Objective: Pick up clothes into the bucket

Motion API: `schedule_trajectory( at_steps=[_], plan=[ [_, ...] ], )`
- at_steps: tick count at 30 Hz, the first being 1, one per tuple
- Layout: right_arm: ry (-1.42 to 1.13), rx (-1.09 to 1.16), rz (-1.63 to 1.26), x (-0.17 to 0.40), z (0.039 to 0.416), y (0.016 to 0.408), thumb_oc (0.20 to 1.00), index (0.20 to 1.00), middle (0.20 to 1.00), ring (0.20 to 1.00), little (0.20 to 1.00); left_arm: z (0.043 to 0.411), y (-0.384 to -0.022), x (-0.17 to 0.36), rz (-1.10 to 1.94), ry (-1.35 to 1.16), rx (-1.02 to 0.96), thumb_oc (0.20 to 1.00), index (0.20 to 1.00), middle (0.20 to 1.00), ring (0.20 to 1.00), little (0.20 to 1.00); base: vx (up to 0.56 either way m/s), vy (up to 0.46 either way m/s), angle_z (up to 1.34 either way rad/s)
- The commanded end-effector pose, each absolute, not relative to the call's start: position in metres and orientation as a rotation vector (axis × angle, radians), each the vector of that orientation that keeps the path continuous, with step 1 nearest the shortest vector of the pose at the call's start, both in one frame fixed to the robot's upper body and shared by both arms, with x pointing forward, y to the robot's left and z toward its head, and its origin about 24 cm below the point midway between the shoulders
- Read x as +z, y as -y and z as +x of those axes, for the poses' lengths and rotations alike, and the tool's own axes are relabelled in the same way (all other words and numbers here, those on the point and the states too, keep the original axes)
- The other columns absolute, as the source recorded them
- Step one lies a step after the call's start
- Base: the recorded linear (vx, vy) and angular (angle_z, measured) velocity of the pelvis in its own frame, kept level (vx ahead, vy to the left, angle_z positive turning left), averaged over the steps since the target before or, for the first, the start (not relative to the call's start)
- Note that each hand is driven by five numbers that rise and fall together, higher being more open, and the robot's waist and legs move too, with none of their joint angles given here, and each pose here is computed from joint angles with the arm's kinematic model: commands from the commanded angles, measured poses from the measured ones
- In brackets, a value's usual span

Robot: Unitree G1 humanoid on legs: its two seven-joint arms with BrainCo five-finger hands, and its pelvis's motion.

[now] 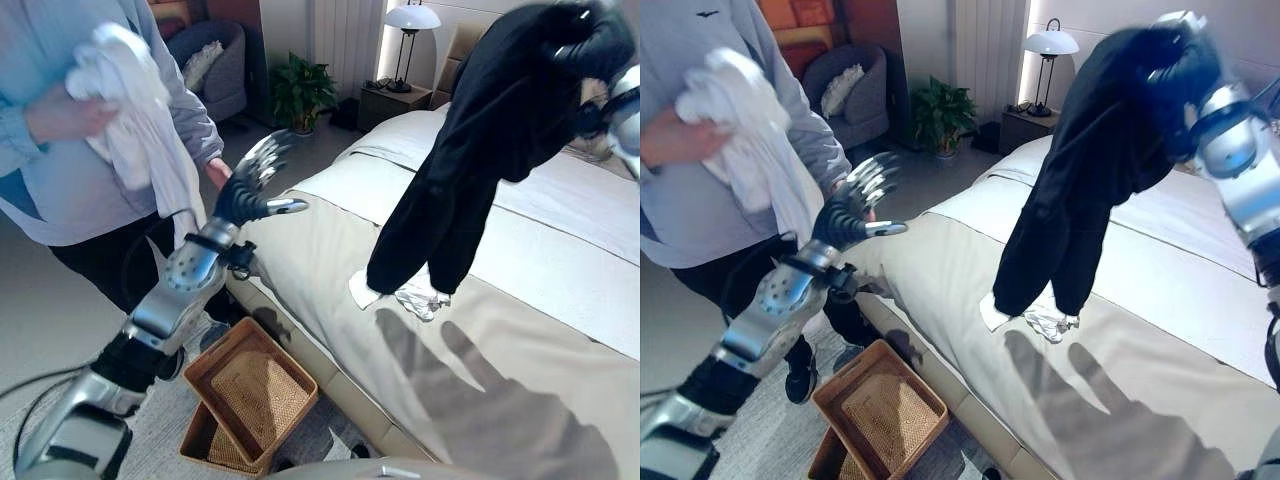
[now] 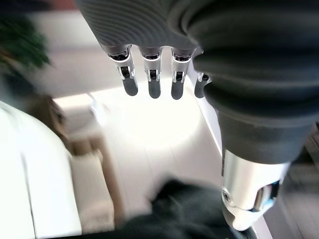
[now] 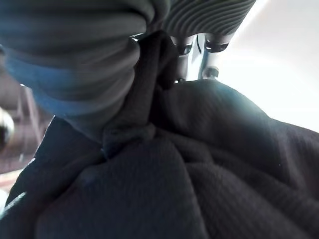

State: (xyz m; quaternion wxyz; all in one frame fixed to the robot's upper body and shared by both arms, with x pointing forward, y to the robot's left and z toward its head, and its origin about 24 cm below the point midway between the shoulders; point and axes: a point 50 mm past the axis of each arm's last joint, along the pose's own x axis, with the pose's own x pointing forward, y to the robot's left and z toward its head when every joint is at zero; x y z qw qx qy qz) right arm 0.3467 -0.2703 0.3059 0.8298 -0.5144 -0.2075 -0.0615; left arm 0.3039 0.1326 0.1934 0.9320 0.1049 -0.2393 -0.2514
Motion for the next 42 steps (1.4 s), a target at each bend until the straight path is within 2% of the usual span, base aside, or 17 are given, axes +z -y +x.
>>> schedule_trajectory(
  at_steps=[1, 13, 17, 27, 33, 34, 35, 42],
  plan=[
    [0.528, -0.117, -1.064, 0.335, 0.334, 0.269, 0.200, 0.200, 0.200, 0.200, 0.200, 0.308, -0.123, 0.221, 0.269, 0.581, -0.576, 1.000, 1.000, 1.000, 1.000, 1.000, 0.00, 0.000, 0.00],
    [0.548, 0.096, -0.920, 0.303, 0.329, 0.237, 0.200, 0.200, 0.200, 0.200, 0.200, 0.324, -0.093, 0.219, 0.322, 0.524, -0.662, 1.000, 1.000, 1.000, 1.000, 1.000, 0.00, 0.000, 0.00],
    [0.605, 0.169, -0.865, 0.301, 0.324, 0.218, 0.200, 0.200, 0.200, 0.200, 0.200, 0.324, -0.082, 0.213, 0.334, 0.490, -0.711, 1.000, 1.000, 1.000, 1.000, 1.000, 0.00, 0.000, 0.00],
    [0.816, 0.313, -0.739, 0.310, 0.297, 0.176, 0.200, 0.200, 0.200, 0.200, 0.200, 0.333, -0.056, 0.202, 0.307, 0.473, -0.688, 1.000, 1.000, 1.000, 1.000, 1.000, 0.00, 0.000, 0.00],
    [0.855, 0.384, -0.708, 0.312, 0.289, 0.164, 0.200, 0.200, 0.200, 0.200, 0.200, 0.321, -0.037, 0.207, 0.165, 0.385, -0.897, 1.000, 1.000, 1.000, 1.000, 1.000, 0.00, 0.000, 0.00],
    [0.861, 0.422, -0.702, 0.312, 0.286, 0.159, 0.200, 0.200, 0.200, 0.200, 0.200, 0.313, -0.031, 0.203, 0.116, 0.292, -1.016, 1.000, 1.000, 1.000, 1.000, 1.000, 0.00, 0.000, 0.00],
    [0.864, 0.441, -0.697, 0.311, 0.284, 0.157, 0.200, 0.200, 0.200, 0.200, 0.200, 0.311, -0.031, 0.206, 0.136, 0.288, -1.039, 1.000, 1.000, 1.000, 1.000, 1.000, 0.00, 0.000, 0.00],
    [0.871, 0.521, -0.618, 0.306, 0.274, 0.149, 0.200, 0.200, 0.200, 0.200, 0.200, 0.316, -0.040, 0.209, 0.253, 0.358, -0.946, 1.000, 1.000, 1.000, 1.000, 1.000, 0.00, 0.000, 0.01]
  ],
)
